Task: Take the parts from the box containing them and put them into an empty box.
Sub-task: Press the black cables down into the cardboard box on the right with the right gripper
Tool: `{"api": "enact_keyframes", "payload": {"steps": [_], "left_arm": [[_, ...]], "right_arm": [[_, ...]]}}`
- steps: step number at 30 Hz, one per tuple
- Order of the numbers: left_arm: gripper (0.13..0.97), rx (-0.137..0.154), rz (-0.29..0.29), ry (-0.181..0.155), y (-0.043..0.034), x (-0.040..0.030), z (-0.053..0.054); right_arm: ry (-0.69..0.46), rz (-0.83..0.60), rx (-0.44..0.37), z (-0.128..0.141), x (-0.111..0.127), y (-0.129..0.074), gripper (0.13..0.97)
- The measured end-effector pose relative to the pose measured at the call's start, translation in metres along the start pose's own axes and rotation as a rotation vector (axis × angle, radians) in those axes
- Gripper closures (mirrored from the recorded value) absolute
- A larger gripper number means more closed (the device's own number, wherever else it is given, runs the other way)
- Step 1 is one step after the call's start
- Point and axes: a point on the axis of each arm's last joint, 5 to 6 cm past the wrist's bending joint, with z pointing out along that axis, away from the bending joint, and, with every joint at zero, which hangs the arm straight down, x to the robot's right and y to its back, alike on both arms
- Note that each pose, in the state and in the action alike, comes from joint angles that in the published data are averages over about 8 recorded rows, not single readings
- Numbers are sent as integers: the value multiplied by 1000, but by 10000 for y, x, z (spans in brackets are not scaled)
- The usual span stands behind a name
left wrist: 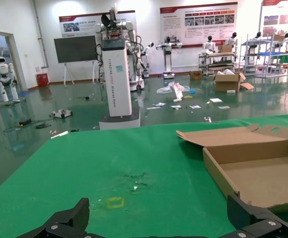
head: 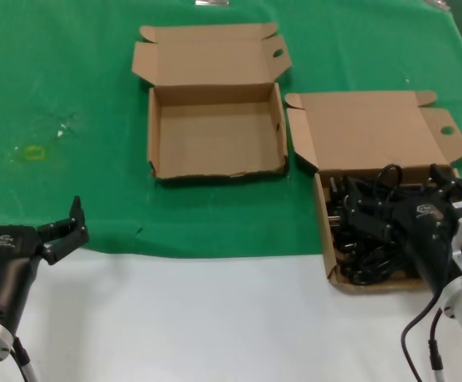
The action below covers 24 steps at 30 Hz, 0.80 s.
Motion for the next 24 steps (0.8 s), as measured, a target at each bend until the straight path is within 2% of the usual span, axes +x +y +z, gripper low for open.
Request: {"api": "enact_keyframes", "payload": {"steps": [24], "left_arm": [[136,0,0,0,0,0,0]], "right_arm": [[0,0,0,0,0,0,130]]}}
